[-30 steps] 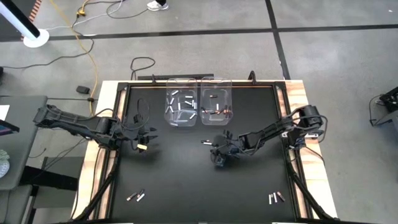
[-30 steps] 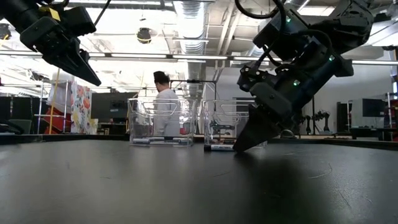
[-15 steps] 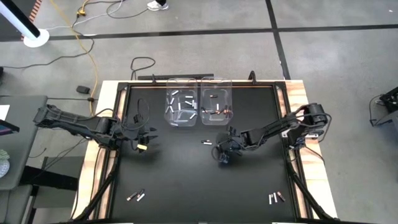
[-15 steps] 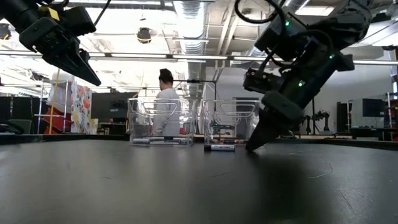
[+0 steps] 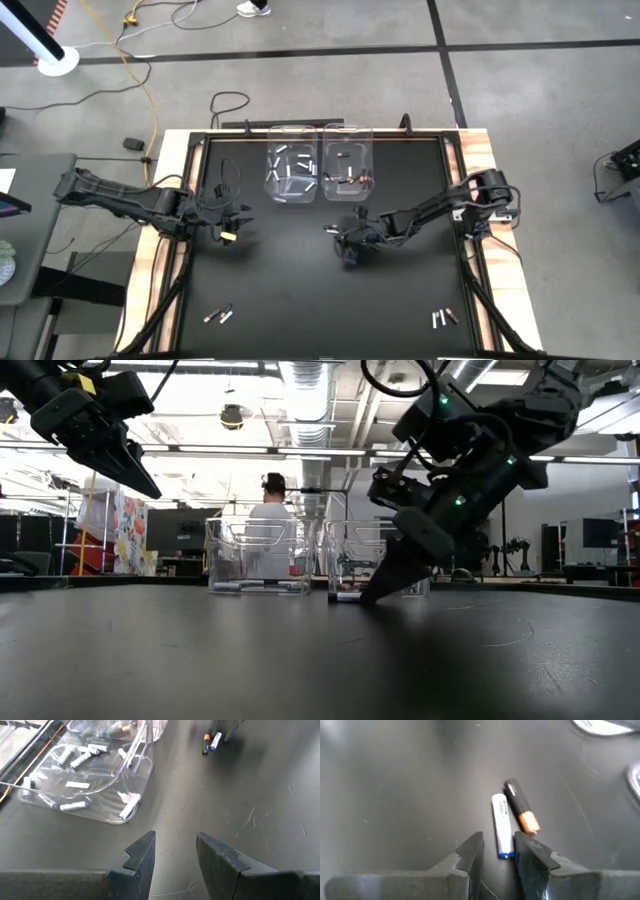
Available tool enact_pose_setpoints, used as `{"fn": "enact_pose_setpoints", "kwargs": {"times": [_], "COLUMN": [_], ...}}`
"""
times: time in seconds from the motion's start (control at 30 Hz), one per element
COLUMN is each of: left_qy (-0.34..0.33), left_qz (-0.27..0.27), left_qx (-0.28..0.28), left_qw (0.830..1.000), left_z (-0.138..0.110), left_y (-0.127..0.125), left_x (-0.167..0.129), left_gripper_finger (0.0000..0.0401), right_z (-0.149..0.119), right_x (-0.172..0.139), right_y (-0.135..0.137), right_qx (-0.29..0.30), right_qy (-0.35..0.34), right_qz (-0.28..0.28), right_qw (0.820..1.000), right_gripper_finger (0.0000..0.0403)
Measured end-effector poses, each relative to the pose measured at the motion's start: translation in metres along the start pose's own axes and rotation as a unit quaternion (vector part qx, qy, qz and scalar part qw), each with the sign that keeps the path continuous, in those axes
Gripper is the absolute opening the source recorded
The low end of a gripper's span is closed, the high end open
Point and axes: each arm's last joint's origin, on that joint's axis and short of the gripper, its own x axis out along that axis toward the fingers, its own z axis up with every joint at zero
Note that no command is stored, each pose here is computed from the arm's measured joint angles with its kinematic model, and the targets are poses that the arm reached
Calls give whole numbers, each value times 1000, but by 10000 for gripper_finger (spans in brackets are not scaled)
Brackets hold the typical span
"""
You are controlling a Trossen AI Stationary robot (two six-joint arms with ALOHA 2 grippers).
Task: Sort batteries
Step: Put the white battery into the left transparent bin
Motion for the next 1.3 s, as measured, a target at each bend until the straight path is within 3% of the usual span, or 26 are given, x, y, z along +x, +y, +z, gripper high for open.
{"fn": "enact_pose_setpoints", "kwargs": {"times": [0.2,0.63,0.97,1.13,1.3], "left_qy": [0,3,10,12,13], "left_qz": [0,1,2,3,3], "left_qx": [0,1,-6,-7,-8], "left_qw": [1000,1000,1000,1000,1000], "left_z": [0,-1,-2,-3,-3], "left_y": [0,0,0,1,1], "left_x": [0,0,0,0,0], "left_gripper_finger": [139,139,139,139,139], "right_z": [12,11,1,7,8], "right_x": [1,1,28,31,31], "right_y": [2,1,18,18,15], "right_qx": [-11,-34,-48,-44,-40], "right_qy": [-9,-3,13,11,11], "right_qz": [29,28,47,53,57], "right_qw": [999,999,998,998,998], "right_gripper_finger": [129,129,128,108,65]}}
